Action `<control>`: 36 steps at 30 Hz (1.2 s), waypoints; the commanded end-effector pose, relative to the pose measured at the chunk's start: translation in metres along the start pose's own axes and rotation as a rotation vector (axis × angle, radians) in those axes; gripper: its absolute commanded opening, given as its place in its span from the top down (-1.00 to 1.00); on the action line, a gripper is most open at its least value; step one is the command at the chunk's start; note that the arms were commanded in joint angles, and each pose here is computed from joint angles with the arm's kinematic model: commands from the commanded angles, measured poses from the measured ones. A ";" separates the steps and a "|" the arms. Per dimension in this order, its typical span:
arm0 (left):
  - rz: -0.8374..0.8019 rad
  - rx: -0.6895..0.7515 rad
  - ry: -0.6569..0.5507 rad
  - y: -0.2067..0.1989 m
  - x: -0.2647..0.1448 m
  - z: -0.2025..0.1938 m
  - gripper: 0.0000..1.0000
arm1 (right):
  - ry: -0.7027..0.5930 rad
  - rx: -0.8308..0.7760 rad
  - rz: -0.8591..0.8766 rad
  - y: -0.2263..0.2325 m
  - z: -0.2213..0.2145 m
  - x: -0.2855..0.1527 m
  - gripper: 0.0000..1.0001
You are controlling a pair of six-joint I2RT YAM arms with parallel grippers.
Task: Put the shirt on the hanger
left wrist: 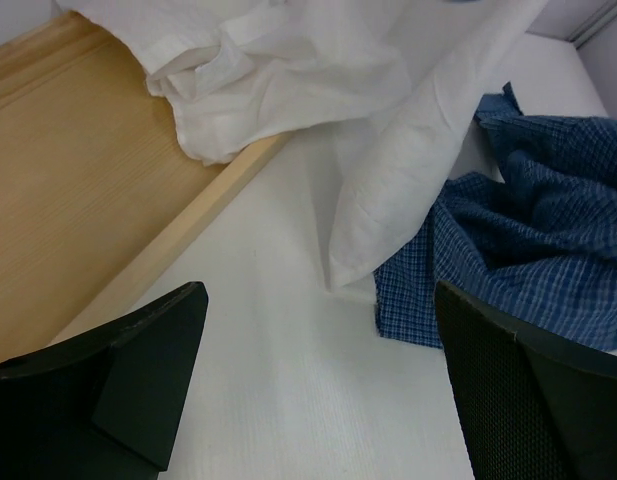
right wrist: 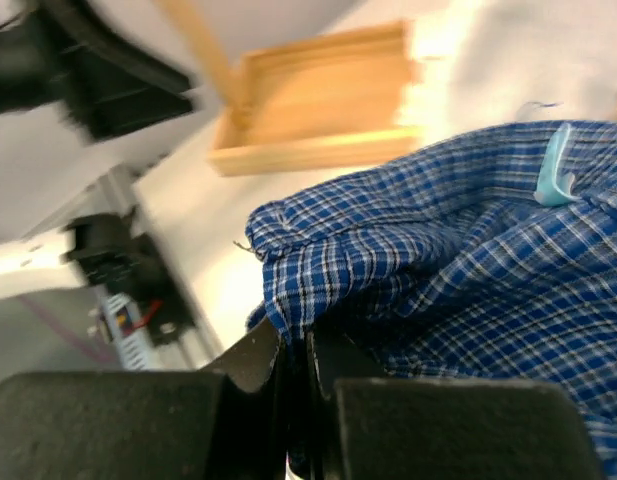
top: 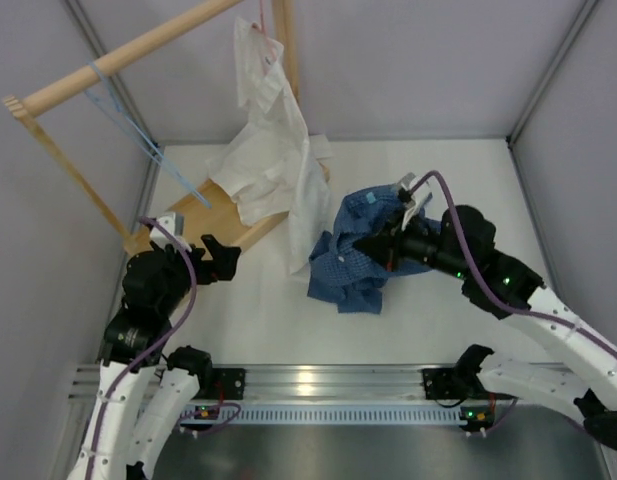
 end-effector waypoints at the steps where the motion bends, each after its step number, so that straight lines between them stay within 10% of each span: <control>1: -0.026 -0.039 -0.203 -0.010 -0.023 0.042 -0.96 | 0.028 0.006 0.006 0.037 -0.049 0.009 1.00; 4: -0.018 -0.103 -0.249 -0.011 -0.032 0.045 -0.96 | 0.165 -0.039 0.049 0.066 -0.145 0.021 0.85; 5: -0.013 -0.128 -0.261 -0.011 -0.034 0.044 -0.96 | 0.106 0.002 -0.010 0.069 -0.156 0.026 0.29; 7: -0.005 -0.172 -0.231 -0.009 -0.028 0.030 -0.96 | 0.143 -0.006 -0.062 0.069 -0.201 0.024 0.08; 9: -0.018 -0.174 -0.183 -0.008 -0.019 0.015 -0.96 | 0.163 0.042 -0.041 0.079 -0.217 0.016 -0.62; 14: -0.045 -0.170 -0.119 -0.008 -0.011 -0.004 -0.96 | 0.166 0.075 -0.114 0.081 -0.187 -0.013 -0.94; 22: -0.116 -0.157 -0.016 -0.015 0.003 -0.012 -0.96 | 0.187 0.139 -0.314 0.032 -0.175 -0.039 -0.89; 36: -0.300 -0.154 0.111 -0.032 0.013 -0.022 -0.96 | 0.366 0.173 -0.249 -0.008 -0.229 0.001 -0.17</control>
Point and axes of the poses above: each gripper's point midway between its finger pads, its own x axis out along the fingers, its own y axis along the line the jaws close on, z = x × y, the point moved 7 cm from there along -x, back along the fingers, and after that the axes turned 9 degrees about x, right-handed, at the moved point
